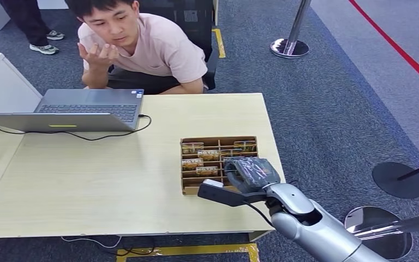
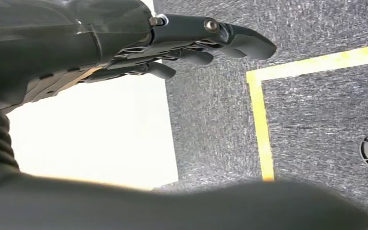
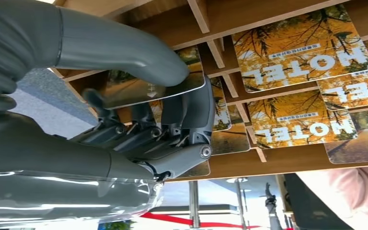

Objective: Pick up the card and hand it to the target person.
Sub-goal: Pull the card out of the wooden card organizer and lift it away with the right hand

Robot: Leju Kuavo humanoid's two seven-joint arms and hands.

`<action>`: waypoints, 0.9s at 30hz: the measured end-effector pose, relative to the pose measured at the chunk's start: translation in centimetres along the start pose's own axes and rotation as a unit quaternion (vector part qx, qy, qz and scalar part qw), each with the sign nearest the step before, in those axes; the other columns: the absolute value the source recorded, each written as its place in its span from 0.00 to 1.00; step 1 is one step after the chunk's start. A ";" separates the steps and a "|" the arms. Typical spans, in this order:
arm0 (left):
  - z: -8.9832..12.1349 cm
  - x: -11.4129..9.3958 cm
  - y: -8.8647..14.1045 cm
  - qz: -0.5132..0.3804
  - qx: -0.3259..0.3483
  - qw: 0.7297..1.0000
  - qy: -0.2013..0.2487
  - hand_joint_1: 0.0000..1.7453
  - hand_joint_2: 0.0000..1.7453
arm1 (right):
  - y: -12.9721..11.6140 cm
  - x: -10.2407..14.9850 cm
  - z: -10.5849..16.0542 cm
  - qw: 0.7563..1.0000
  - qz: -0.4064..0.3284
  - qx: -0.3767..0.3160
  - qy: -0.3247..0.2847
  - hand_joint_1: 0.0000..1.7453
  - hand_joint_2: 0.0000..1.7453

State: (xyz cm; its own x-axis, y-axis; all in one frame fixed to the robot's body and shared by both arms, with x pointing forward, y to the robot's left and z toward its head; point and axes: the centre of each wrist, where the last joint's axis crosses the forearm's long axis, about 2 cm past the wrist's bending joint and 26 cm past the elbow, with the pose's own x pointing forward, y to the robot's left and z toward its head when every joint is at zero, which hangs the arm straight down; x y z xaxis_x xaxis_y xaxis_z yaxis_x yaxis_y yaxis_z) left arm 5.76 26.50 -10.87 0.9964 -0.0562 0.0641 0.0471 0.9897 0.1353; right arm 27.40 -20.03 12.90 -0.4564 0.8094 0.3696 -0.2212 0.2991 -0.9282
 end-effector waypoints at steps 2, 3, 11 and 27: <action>0.0 0.0 0.0 0.000 0.000 1.000 -0.003 0.00 1.00 | 0.0 0.0 0.0 1.000 0.000 -0.001 0.001 0.92 1.00; 0.0 0.0 0.0 0.000 0.000 1.000 -0.005 0.00 1.00 | 0.0 0.0 0.0 1.000 0.000 -0.002 0.002 0.92 1.00; 0.0 0.0 0.0 0.000 0.000 1.000 -0.010 0.00 1.00 | 0.0 0.0 0.0 1.000 0.002 -0.005 0.005 0.91 1.00; 0.0 0.0 0.1 0.004 0.004 1.000 -0.018 0.00 1.00 | -3.5 1.5 -0.2 0.989 0.011 -0.129 -0.077 0.91 1.00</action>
State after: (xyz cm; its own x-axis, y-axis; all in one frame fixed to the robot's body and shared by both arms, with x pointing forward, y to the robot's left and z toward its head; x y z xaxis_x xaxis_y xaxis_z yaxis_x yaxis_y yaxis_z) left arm 5.75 26.58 -10.87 0.9935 -0.0533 0.1001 0.0386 0.9889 0.1434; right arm 27.64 -19.82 16.67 -0.5891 0.7362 0.3330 0.0085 0.4178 -0.9085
